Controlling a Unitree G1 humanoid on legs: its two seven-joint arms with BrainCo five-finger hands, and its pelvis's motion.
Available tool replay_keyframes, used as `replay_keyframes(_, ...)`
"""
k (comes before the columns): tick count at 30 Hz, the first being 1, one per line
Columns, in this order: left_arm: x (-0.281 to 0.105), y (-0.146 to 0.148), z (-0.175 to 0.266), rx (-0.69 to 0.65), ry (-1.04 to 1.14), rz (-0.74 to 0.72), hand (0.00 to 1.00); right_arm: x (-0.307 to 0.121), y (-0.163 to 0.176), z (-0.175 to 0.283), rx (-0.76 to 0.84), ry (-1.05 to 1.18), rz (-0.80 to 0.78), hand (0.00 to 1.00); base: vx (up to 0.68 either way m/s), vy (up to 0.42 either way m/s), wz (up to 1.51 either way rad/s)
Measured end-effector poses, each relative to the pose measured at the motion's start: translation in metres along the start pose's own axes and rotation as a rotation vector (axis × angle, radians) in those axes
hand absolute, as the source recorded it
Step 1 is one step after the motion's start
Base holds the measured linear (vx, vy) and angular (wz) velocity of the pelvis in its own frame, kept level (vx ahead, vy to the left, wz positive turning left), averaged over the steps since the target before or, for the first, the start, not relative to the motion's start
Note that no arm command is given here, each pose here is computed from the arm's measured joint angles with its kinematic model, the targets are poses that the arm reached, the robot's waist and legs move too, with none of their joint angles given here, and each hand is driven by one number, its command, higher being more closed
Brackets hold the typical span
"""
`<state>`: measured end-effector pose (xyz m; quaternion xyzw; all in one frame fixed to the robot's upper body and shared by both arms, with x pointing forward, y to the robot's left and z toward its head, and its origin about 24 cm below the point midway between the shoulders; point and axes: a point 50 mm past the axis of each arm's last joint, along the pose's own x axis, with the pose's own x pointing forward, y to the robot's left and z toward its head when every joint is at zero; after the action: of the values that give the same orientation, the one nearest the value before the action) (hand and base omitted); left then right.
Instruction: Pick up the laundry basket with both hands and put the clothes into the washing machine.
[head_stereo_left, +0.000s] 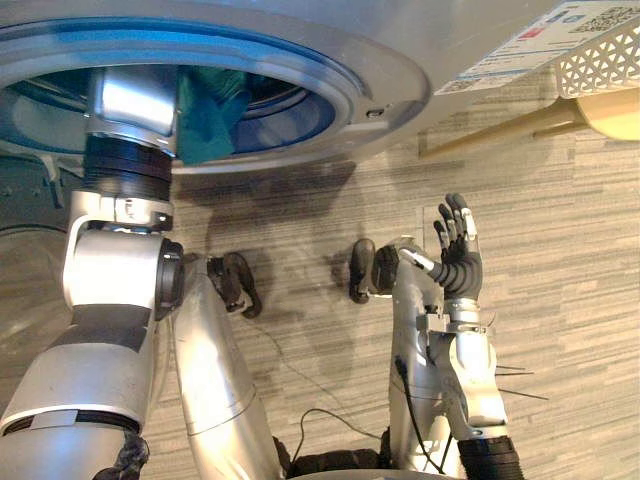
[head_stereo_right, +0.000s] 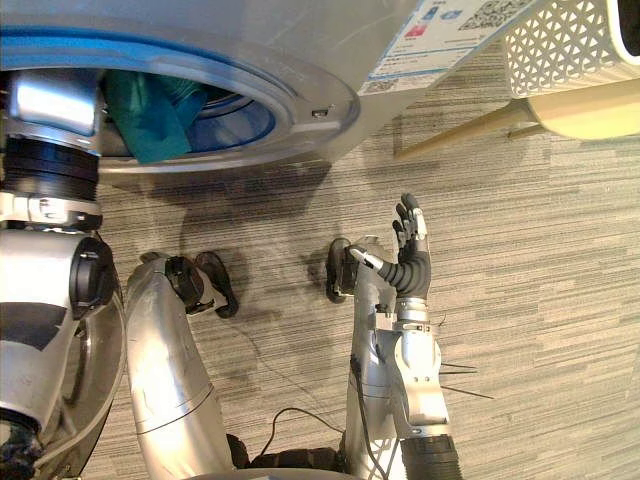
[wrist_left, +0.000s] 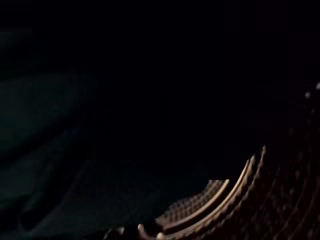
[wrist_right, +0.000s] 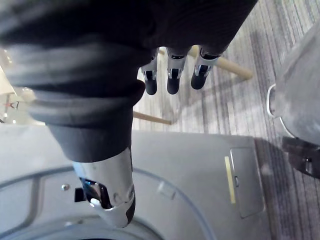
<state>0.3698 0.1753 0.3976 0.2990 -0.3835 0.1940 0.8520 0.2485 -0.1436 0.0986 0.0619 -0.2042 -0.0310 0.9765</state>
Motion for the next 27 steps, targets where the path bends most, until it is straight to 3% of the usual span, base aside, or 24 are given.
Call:
replay_keyframes(3, -0.001, -0.009, 0.001, -0.004, 0.004, -0.081, 0.00, 0.000, 0.000, -0.002, 0.046, 0.024, 0.008, 0.00, 0.06, -0.010, 0.03)
replay_keyframes(8, -0.016, -0.009, 0.006, -0.051, -0.064, -0.080, 0.00, 0.000, 0.000, -0.003, 0.081, 0.032, 0.018, 0.00, 0.05, -0.031, 0.07)
replay_keyframes(14, -0.079, -0.027, -0.055, -0.083, 0.077, -0.122, 0.00, -0.003, 0.004, -0.004, 0.071, 0.044, 0.038, 0.00, 0.06, -0.047, 0.00)
replay_keyframes(17, -0.137, -0.049, -0.100, -0.128, 0.279, -0.173, 0.00, -0.013, -0.003, -0.013, 0.031, 0.092, 0.022, 0.00, 0.13, -0.053, -0.03)
replay_keyframes(21, -0.219, -0.067, -0.128, -0.193, 0.472, -0.238, 0.00, -0.020, -0.010, -0.035, -0.035, 0.204, 0.018, 0.00, 0.18, -0.053, 0.06)
replay_keyframes(27, -0.382, -0.080, -0.154, -0.278, 0.960, -0.384, 0.00, -0.051, -0.032, -0.077, -0.098, 0.447, -0.031, 0.00, 0.15, -0.028, 0.15)
